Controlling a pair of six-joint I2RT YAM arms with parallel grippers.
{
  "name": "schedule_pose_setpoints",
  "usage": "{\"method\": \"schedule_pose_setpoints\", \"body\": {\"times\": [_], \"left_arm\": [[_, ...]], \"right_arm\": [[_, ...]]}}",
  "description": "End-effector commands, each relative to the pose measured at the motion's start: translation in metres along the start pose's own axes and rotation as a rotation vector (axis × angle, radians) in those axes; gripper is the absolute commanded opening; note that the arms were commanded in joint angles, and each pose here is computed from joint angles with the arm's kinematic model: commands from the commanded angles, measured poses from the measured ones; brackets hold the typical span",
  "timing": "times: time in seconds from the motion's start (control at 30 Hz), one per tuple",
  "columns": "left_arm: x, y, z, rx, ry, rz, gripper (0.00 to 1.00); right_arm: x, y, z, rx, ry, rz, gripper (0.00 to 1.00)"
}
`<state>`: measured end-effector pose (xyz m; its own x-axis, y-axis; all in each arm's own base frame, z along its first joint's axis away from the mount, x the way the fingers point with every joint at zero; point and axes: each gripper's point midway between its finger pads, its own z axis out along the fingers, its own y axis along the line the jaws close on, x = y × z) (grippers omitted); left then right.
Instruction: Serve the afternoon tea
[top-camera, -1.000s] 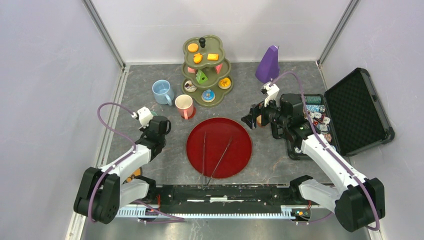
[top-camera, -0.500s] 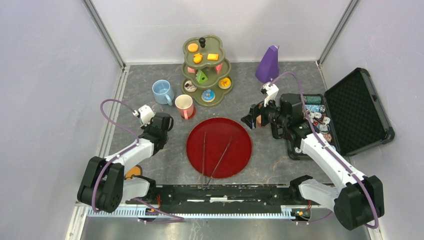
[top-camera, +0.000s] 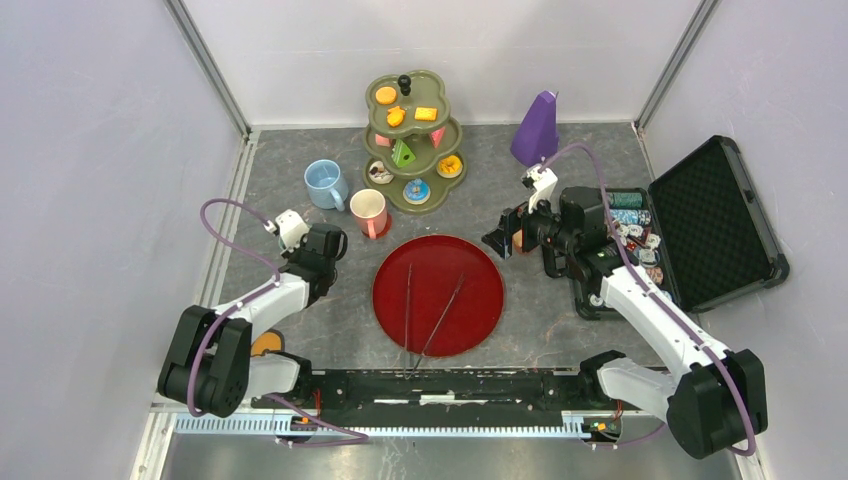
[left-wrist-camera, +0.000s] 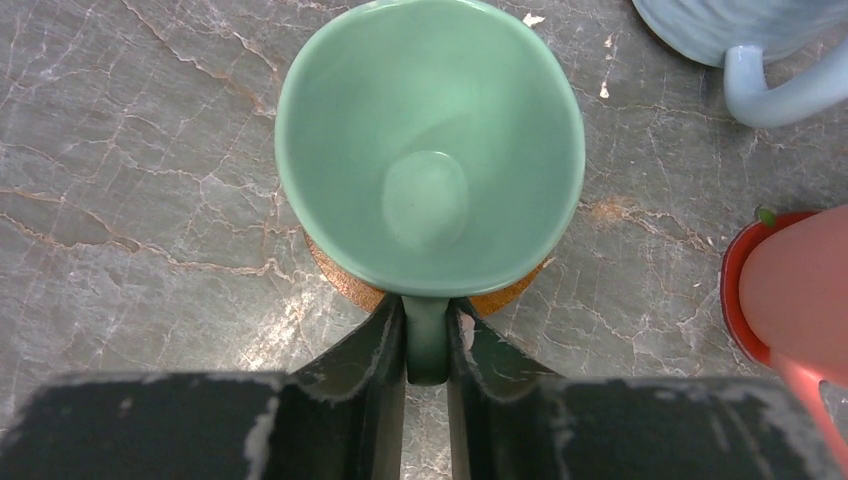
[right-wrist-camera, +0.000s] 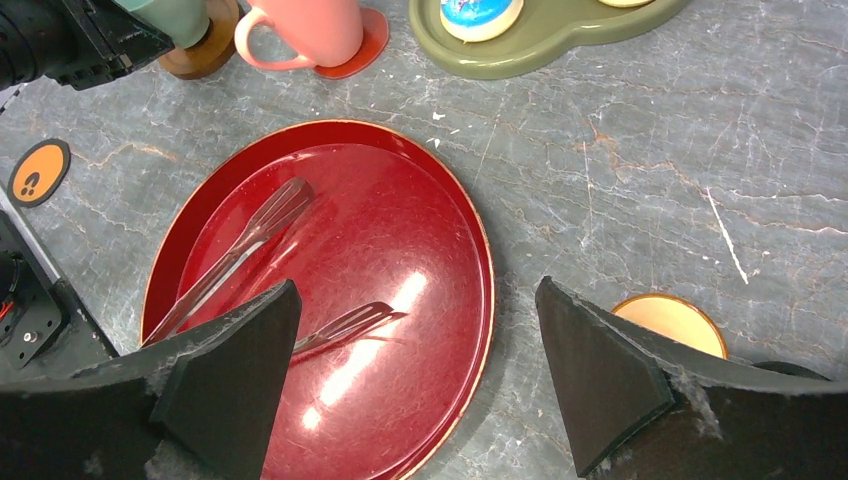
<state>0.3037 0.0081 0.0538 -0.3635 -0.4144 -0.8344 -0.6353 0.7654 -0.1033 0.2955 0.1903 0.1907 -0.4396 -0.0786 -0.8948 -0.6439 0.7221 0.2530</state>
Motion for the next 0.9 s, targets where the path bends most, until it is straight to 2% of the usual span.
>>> {"method": "schedule_pose_setpoints", "body": {"times": [0.0,0.17,0.43,0.6,0.87], "left_arm": [[-0.026,-0.006,0.001,-0.022,-0.083,-0.122,0.29],[-0.026,-0.01,-0.002,-0.008,-0.061,-0.124,0.38],[-0.034,-0.011,-0.014,0.027,-0.046,-0.146,0.47],[-0.045,-0.011,-0.028,0.062,-0.051,-0.163,0.61],[-0.052,-0.002,-0.051,0.107,-0.026,-0.132,0.91]], "right_arm": [[-0.005,0.002,0.0,-0.015,-0.03,-0.001,0.95],[-0.006,0.003,0.001,-0.023,-0.029,0.002,0.95],[-0.003,0.003,0.002,-0.029,-0.023,0.006,0.95],[-0.001,0.003,0.003,-0.036,-0.017,0.013,0.95],[0.0,0.004,0.005,-0.046,-0.014,0.019,0.95]]}}
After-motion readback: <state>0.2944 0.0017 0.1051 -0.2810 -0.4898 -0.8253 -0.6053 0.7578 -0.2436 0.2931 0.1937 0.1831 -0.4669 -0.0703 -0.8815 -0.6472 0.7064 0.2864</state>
